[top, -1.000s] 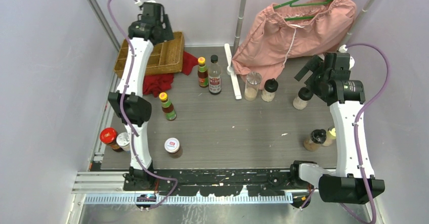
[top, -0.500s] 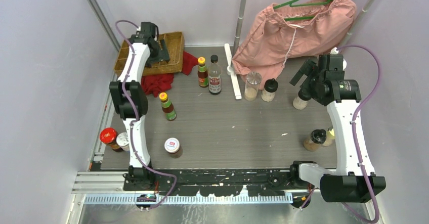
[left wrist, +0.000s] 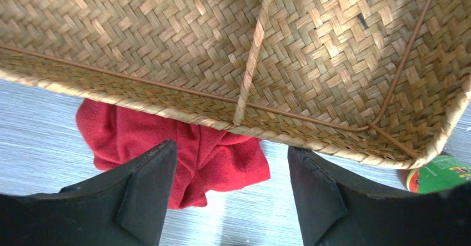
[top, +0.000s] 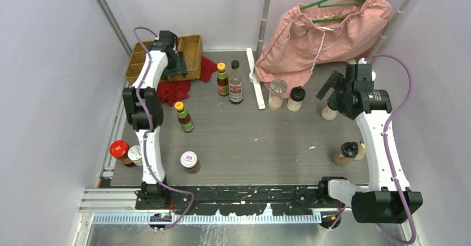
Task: Organize the condiment bottles
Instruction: Pick up the storage box at the corner of the board.
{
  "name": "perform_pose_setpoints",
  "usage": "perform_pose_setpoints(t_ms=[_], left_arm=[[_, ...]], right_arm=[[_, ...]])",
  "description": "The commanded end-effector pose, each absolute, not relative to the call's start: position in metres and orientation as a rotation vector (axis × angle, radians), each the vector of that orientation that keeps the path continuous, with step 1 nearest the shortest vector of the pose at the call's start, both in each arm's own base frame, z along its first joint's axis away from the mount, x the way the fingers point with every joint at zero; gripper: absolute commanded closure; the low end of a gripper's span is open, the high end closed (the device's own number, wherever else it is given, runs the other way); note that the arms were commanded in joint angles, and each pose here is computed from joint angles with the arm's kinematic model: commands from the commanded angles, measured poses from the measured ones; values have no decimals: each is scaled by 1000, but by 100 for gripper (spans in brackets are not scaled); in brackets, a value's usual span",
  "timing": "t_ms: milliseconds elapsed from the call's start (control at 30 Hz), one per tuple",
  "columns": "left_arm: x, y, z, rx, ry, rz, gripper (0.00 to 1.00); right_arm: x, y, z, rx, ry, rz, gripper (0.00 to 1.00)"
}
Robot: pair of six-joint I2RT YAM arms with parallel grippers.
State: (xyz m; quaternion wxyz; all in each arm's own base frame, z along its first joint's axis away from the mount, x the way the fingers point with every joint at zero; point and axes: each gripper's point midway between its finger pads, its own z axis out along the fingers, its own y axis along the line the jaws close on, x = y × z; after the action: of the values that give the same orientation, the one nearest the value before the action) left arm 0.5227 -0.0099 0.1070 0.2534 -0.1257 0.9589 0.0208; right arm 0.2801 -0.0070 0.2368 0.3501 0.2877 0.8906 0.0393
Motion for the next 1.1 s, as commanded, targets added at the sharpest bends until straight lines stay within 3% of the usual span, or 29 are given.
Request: perform_pose_setpoints(t_ms=[0,200,500,800,1067], left_arm=[[534,-4,169,-323,2463,72,25],[541,-15,216,-292,2337,-19,20],[569,-31,163,-199,2417,-106,27],[570,-25,129,-190,2468,-76,26],[568,-20,110,-223,2508,-68,62]], right_arm=[[281,-6,243,704,2274,111,0],[281,-2,229,707,2304,121,0],[278,-7,235,688,2303,84,0],[281,-6,229,687,2320,89,0],[279,-4,224,679,2326,100,1]])
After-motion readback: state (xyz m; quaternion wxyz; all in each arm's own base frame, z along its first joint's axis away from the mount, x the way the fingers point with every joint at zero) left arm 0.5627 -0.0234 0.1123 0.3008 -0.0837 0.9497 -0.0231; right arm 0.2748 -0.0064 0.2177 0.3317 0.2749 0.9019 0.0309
